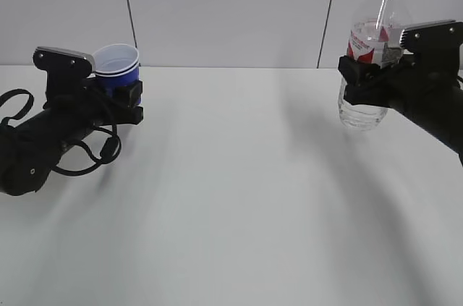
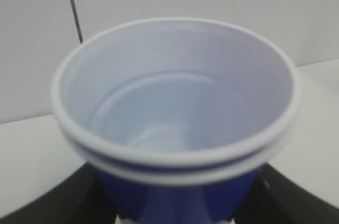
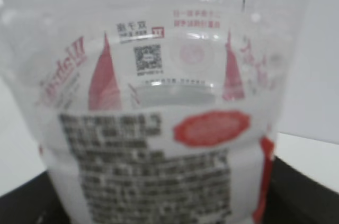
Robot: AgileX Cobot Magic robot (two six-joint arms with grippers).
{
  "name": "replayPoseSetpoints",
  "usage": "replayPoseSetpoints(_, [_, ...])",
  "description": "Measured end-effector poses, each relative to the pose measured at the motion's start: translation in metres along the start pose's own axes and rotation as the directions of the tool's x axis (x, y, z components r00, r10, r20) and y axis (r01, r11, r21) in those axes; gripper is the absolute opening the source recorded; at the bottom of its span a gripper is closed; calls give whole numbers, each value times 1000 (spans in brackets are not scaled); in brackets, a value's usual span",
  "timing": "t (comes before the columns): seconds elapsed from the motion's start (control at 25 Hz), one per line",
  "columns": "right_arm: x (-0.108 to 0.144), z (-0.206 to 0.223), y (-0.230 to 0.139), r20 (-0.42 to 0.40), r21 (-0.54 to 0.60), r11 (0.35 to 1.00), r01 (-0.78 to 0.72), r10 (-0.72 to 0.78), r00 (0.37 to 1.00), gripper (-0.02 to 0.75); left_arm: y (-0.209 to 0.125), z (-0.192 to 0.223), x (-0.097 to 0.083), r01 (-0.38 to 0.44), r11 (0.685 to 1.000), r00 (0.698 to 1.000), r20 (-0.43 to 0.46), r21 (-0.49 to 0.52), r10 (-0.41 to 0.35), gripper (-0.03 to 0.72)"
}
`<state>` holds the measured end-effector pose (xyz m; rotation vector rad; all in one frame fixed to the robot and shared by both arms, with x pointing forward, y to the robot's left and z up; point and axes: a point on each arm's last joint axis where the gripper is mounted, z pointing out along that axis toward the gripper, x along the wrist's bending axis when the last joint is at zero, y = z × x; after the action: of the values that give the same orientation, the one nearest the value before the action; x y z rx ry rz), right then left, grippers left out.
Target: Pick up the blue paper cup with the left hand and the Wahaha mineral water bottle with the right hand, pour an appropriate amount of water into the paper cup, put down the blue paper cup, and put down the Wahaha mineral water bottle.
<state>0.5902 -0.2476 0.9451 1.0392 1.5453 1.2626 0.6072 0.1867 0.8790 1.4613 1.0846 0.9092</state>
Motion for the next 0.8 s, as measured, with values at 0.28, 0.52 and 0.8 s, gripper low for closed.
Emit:
replayPoseSetpoints(0.28, [1,-2,-3,-2,4,1000,-8,8,1000,486,-32,3,4,-4,1000,999,-42,18,4,437])
replayPoseSetpoints(0.52, [1,-2,-3,-2,4,1000,-2,2,1000,486,-67,2,6,-4,996,998,-58,85,9,437])
replayPoseSetpoints(0.8, [2,-3,-3,-12,6,1000,5,-5,1000,486,-71,4,7,-2,998,998,-66,67,7,437])
